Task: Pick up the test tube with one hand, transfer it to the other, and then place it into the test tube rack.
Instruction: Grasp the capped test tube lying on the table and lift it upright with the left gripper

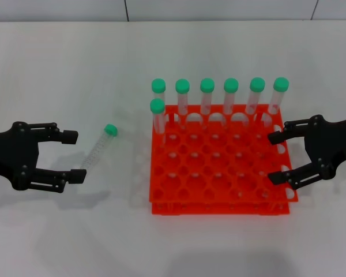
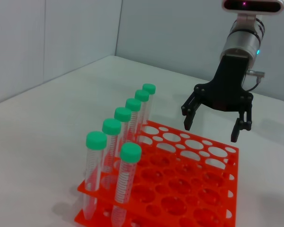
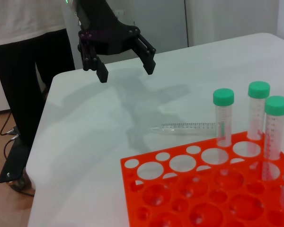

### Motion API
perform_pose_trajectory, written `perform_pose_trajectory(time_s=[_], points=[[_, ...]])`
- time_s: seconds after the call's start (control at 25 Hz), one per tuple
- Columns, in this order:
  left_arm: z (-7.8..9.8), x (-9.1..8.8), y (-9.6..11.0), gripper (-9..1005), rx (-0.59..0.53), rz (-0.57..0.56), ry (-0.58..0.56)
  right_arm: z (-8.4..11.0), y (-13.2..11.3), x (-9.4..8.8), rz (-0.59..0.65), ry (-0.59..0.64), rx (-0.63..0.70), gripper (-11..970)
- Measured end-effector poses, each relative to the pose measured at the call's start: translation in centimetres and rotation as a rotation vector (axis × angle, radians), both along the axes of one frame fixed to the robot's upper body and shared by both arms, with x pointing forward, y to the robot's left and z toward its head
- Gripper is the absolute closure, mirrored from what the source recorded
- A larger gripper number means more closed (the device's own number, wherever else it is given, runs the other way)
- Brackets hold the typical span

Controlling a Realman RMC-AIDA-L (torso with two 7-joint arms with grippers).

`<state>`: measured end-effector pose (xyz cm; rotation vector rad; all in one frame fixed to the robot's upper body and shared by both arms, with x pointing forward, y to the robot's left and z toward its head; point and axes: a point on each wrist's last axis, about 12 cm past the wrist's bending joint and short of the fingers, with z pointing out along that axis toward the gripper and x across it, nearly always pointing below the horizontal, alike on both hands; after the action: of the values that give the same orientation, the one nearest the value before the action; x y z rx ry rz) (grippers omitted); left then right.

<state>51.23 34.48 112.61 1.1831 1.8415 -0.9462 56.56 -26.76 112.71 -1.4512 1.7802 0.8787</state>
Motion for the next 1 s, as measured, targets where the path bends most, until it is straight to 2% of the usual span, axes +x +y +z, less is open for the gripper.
perform_pose_trajectory(time_s=[0.68,1.0], points=[[-0.01,-0.01,0.01,156,0.000,0.001,0.004,-0.05,0.08,-0.02,0.002,0.001,0.000,90],[0.14,0.23,-0.26,167,0.004,0.015,0.042,-0.07,0.02,-0.01,-0.003,0.001,0.001,90]])
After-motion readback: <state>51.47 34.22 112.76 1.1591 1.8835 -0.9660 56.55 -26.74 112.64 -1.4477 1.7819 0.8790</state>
